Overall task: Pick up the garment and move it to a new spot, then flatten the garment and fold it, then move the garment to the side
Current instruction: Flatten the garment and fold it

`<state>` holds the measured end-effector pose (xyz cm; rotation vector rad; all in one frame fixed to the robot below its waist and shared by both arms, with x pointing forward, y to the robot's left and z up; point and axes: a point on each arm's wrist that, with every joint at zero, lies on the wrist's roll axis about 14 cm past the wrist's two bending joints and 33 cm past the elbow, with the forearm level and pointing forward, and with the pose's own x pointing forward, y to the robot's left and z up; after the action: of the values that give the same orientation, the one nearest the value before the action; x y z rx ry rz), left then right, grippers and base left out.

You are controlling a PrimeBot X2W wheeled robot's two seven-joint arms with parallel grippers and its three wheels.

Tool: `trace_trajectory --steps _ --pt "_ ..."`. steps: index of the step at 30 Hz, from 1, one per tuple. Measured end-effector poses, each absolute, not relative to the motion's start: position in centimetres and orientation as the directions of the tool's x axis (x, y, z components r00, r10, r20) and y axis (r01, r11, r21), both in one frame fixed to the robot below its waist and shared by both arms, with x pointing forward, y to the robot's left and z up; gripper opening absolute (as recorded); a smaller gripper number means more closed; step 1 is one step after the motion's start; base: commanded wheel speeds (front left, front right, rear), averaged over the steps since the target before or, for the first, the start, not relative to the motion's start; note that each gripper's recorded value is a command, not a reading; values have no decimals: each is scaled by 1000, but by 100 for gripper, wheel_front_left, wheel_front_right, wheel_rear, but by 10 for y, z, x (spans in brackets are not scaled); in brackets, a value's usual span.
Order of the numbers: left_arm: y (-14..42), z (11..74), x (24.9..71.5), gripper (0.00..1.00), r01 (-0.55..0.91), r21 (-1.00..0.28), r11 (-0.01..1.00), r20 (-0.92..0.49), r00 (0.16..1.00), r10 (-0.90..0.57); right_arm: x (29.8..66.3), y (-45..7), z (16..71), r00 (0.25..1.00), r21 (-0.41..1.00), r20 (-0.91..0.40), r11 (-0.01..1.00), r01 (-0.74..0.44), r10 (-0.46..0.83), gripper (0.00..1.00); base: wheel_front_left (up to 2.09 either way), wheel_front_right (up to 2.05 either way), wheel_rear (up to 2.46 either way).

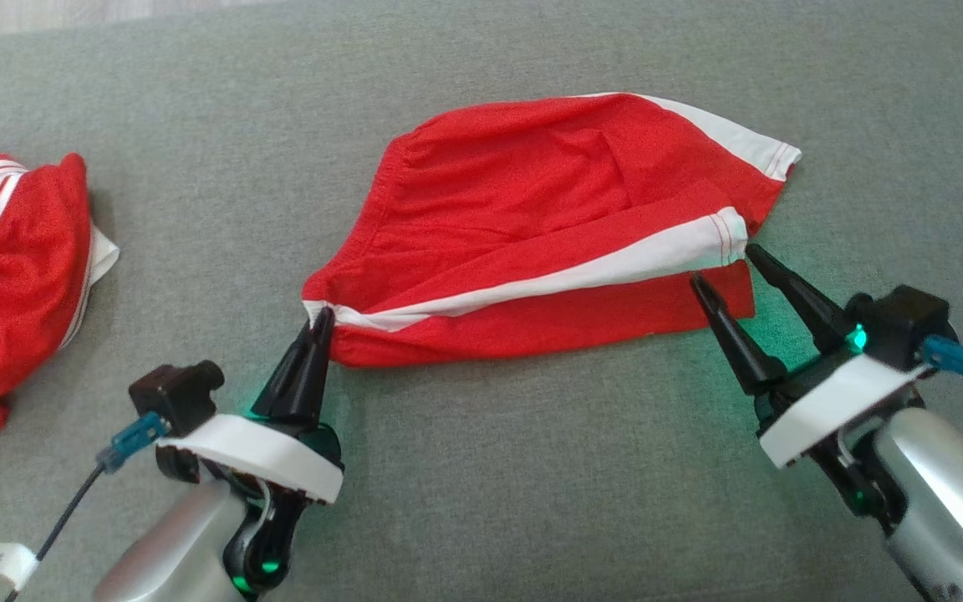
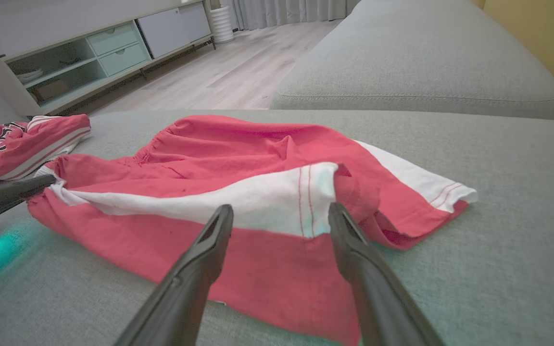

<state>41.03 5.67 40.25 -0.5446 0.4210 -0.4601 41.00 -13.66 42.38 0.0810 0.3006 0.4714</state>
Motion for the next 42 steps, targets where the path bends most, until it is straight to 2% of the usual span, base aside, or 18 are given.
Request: trace_trajectory --steps 12,23,25,26,28,29,30,36,39,42 --pt "65 407 403 0 284 -571 771 -252 833 -493 432 -135 422 836 81 -290 883 -463 465 100 0 0 0" --pt "63 404 403 0 284 -574 768 -256 829 -498 425 -118 424 815 132 -278 861 -492 508 100 0 0 0" --pt "63 404 403 0 284 -574 768 -257 828 -498 424 -116 425 811 140 -275 856 -497 516 75 0 0 0" --pt "63 404 404 0 284 -574 768 -257 828 -498 424 -115 425 811 144 -274 856 -497 517 56 0 0 0" --pt "63 404 404 0 283 -574 768 -258 828 -498 423 -115 424 808 149 -278 854 -498 519 35 0 0 0" --pt "63 403 404 0 283 -574 768 -258 828 -497 422 -115 423 805 147 -285 854 -500 520 13 0 0 0" --pt "63 403 404 0 281 -574 769 -259 828 -497 421 -115 421 799 143 -295 851 -505 524 0 0 0 0" --pt "59 414 407 0 308 -582 752 -222 830 -512 429 -120 433 809 134 -265 851 -508 525 0 0 0 0" --pt "49 436 413 0 349 -596 723 -176 821 -542 445 -143 466 861 108 -167 877 -468 480 0 0 0 0" --pt "41 487 439 0 434 -566 701 -75 819 -568 462 -171 515 903 66 -37 902 -426 429 0 0 0 0"
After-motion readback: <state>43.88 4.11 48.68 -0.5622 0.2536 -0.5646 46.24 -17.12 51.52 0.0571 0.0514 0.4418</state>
